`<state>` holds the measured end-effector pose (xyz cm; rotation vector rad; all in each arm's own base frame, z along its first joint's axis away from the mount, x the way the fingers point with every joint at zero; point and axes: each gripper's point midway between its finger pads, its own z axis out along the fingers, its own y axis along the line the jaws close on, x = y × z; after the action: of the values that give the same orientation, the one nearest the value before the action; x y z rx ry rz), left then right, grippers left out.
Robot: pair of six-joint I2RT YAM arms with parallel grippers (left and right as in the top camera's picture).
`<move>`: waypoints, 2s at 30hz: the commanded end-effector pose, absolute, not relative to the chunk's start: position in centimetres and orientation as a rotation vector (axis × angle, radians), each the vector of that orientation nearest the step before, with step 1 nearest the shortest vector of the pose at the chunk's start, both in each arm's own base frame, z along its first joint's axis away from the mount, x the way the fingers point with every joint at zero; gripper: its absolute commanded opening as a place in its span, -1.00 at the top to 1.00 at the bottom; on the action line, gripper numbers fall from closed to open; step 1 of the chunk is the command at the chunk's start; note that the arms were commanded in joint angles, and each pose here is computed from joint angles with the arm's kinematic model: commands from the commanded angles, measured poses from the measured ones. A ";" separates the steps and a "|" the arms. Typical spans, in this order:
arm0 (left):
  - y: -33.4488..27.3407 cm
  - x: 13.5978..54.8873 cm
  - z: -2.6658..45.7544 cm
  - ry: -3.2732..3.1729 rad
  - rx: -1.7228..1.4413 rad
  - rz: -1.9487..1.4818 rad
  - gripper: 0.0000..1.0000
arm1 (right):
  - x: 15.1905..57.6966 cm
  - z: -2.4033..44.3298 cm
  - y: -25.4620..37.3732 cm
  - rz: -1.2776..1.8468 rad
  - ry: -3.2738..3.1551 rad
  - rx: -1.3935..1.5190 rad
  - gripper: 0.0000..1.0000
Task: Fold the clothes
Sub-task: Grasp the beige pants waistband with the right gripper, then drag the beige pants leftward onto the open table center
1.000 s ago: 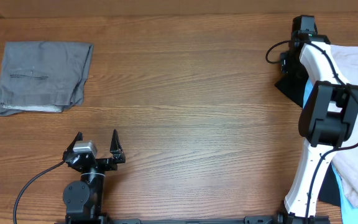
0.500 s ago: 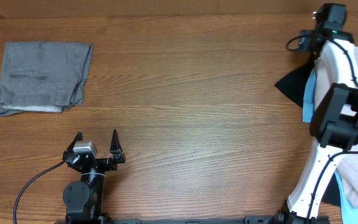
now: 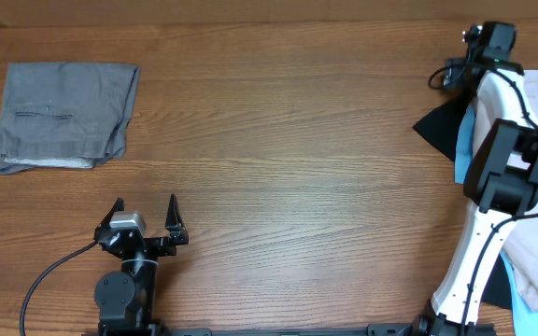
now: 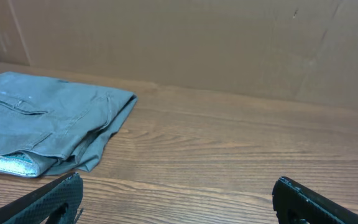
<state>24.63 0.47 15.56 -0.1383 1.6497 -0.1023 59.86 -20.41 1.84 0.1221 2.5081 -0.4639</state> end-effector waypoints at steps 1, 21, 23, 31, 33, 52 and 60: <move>0.6 24.6 15.6 1.643 -0.128 -0.081 -1.00 | 58.8 0.1 -22.2 -0.558 2.550 0.139 -0.77; 0.6 24.6 15.6 1.643 -0.128 -0.081 -1.00 | 60.1 5.3 -21.4 -0.474 2.438 0.233 0.81; 0.6 24.6 15.6 1.643 -0.128 -0.081 -1.00 | 60.4 7.0 -21.3 -0.462 2.401 0.250 0.91; 0.6 24.6 15.6 1.643 -0.128 -0.081 -0.99 | 60.5 12.6 -19.7 -0.347 2.333 0.239 0.93; 0.6 24.6 15.6 1.643 -0.128 -0.081 -1.00 | 60.0 13.4 -19.1 -0.337 2.344 0.229 0.93; 0.6 24.6 15.6 1.643 -0.128 -0.081 -1.00 | 52.3 25.8 8.0 0.338 2.407 -0.044 0.93; 0.6 24.6 15.6 1.643 -0.128 -0.081 -1.00 | 47.3 22.5 24.4 0.655 2.533 -0.223 0.92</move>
<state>24.63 0.47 15.56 -0.1383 1.6497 -0.1023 49.14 19.41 22.47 -0.2177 2.5169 0.4926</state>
